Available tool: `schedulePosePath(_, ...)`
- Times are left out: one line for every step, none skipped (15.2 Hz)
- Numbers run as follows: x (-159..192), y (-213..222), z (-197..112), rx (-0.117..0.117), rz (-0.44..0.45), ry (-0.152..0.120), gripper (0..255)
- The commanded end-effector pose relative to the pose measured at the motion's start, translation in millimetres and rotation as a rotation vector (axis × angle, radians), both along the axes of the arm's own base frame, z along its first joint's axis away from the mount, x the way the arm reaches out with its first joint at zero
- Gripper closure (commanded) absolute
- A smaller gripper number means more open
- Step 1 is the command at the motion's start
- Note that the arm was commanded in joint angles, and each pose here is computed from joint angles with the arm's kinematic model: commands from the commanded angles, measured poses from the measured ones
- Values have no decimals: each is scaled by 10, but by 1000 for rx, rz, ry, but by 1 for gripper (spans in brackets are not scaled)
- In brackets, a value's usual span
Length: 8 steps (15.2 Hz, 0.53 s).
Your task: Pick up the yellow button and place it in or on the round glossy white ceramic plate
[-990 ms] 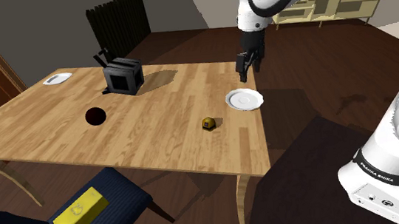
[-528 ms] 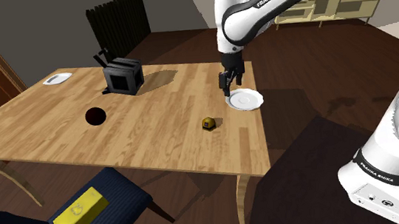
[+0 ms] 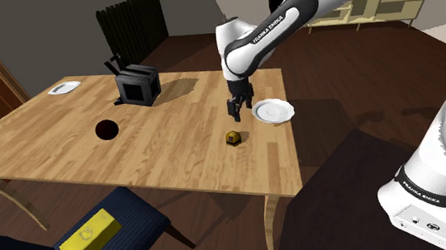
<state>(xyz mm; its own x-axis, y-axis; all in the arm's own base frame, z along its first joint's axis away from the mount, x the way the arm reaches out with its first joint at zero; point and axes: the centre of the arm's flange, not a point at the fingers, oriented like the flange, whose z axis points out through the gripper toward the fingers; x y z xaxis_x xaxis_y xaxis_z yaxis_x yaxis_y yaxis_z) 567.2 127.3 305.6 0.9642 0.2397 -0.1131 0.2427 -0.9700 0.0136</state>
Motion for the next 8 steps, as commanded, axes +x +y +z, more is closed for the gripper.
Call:
schedulePosePath(158, 126, -241, -9, 18, 6, 0)
schedulePosePath(235, 173, -345, -13, 27, 9, 0)
schedulePosePath(311, 220, -450, -18, 36, 12, 0)
schedulePosePath(386, 268, -555, -22, 46, 16, 0)
schedulePosePath(461, 316, -660, -26, 55, 19, 0)
schedulePosePath(534, 364, -766, -31, 64, 22, 0)
schedulePosePath(607, 412, -873, -35, 73, 25, 0)
schedulePosePath(630, 427, -906, -37, 76, 26, 0)
